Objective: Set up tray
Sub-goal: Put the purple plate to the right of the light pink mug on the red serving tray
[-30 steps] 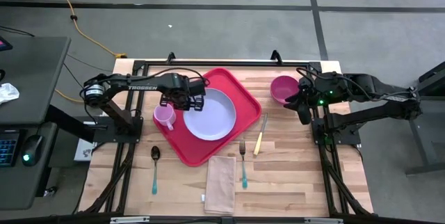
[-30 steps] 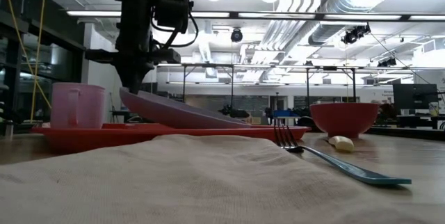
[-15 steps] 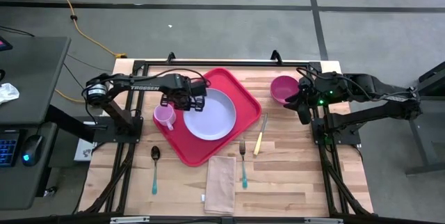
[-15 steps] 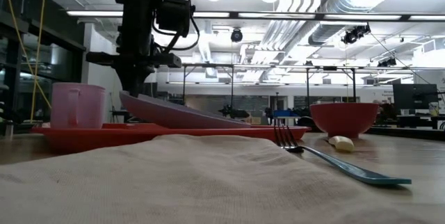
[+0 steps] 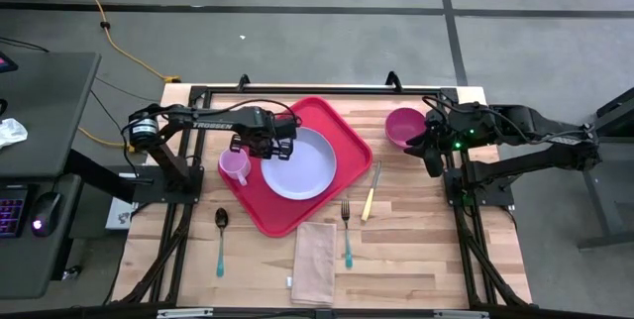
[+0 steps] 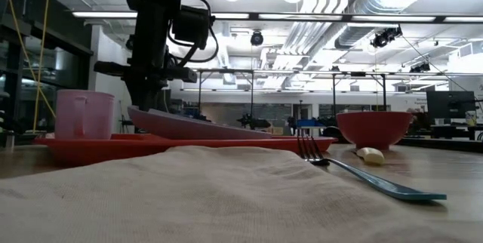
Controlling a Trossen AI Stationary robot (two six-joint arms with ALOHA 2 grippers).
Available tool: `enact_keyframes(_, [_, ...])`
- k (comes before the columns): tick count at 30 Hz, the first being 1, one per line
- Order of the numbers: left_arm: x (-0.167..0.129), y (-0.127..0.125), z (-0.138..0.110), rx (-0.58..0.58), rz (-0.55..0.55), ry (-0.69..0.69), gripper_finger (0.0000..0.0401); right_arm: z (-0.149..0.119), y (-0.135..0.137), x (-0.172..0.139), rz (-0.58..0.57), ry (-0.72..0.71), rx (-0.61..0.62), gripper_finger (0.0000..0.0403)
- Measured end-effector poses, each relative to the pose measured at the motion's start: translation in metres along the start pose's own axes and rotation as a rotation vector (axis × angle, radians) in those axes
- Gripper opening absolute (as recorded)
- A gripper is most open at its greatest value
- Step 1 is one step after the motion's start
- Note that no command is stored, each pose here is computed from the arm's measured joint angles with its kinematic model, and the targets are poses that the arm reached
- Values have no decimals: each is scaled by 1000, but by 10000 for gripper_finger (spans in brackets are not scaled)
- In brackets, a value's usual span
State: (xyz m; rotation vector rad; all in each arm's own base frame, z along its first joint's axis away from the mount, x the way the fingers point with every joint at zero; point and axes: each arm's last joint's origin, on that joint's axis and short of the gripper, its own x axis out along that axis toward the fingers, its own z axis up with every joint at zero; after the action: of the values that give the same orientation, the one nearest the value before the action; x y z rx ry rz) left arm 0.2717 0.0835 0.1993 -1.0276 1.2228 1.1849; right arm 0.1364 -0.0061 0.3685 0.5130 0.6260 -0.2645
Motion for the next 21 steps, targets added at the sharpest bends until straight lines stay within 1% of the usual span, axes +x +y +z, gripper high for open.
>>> enact_keyframes(12, [0,0,0,0,3,-11,26,0,0,0,6,4,0,126])
enact_keyframes(21, [13,-5,1,-2,34,19,26,0,0,0,7,5,0,126])
